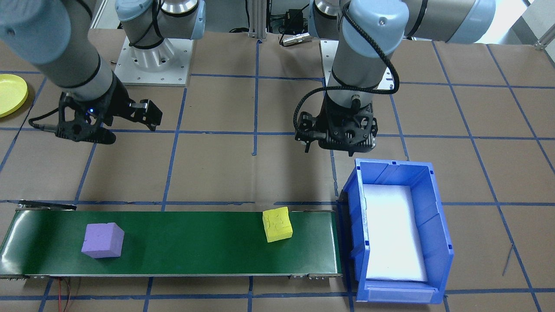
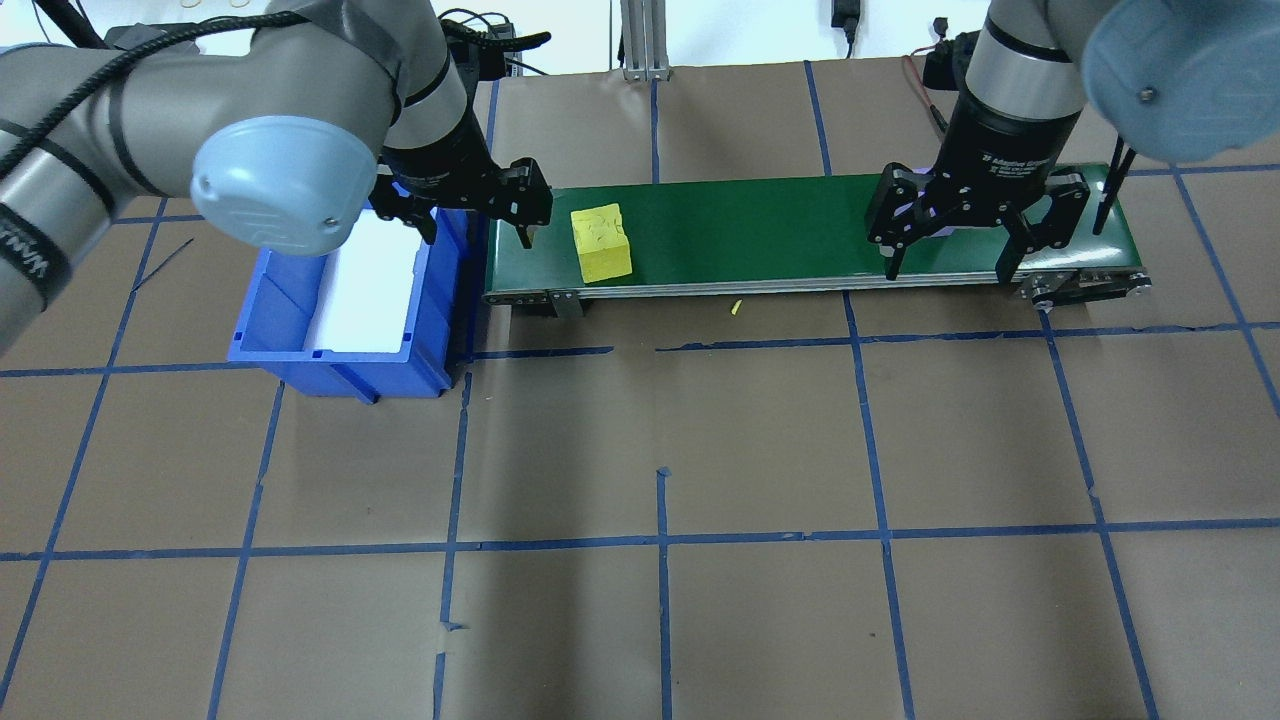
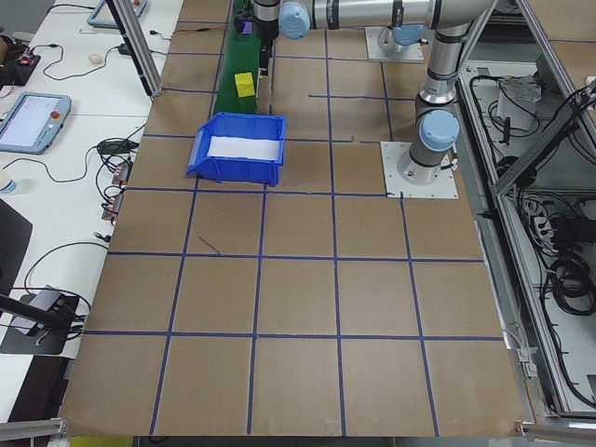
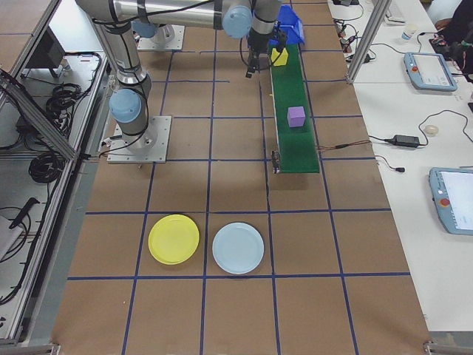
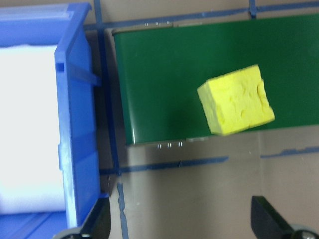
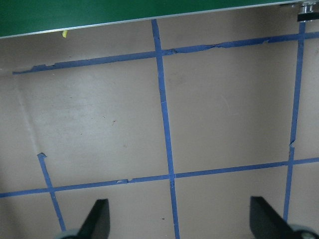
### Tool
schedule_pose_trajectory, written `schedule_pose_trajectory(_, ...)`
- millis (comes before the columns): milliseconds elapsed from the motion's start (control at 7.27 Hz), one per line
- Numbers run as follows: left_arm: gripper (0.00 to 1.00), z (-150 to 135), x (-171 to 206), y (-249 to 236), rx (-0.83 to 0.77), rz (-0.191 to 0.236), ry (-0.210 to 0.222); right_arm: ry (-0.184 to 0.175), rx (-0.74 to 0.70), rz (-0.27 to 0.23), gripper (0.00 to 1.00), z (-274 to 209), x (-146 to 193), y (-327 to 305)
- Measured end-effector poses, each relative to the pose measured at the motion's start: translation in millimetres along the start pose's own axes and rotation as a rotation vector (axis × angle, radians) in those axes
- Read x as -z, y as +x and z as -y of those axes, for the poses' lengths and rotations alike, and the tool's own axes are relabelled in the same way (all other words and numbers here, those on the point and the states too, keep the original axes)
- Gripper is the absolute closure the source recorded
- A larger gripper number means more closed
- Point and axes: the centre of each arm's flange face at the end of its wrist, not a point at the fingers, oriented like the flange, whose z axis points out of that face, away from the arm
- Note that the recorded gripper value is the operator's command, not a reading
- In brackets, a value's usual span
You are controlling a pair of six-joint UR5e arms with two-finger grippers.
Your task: Move block left to right into plate
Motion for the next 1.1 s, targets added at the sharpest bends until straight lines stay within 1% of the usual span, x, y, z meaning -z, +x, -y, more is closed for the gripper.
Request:
schedule_pose_trajectory(138, 0.0, -29, 27, -5, -0.002, 0.003, -0.031, 0.051, -0.013, -0.039, 0.0, 18, -5, 8)
schedule_pose_trajectory(275, 0.0, -61, 51, -15, -0.008, 0.005, -0.075, 0.161, -0.019, -0.073, 0.0, 36, -3, 16)
schedule_pose_trajectory(412, 0.0, -84, 60, -32, 0.001, 0.005, -0.139, 0.249, -0.013, -0.102, 0.0, 55, -8, 23)
schedule_pose_trajectory(550, 0.0, -91, 59, -54, 0.036, 0.003, -0.171, 0.289, 0.005, -0.112, 0.0, 82, -20, 40)
schedule_pose_trajectory(688, 0.0, -88, 55, -82, 0.055, -0.003, -0.173, 0.292, 0.042, -0.085, 0.0, 109, -34, 72)
schedule_pose_trajectory(825, 0.0, -80, 52, -114, 0.046, -0.021, -0.161, 0.295, 0.079, -0.039, 0.01, 131, -47, 101)
schedule_pose_trajectory(962, 0.0, -68, 51, -142, 0.042, -0.035, -0.122, 0.301, 0.103, -0.004, 0.05, 149, -60, 117)
schedule_pose_trajectory(1100, 0.0, -55, 55, -152, 0.045, -0.026, -0.062, 0.31, 0.124, 0.026, 0.15, 166, -77, 125)
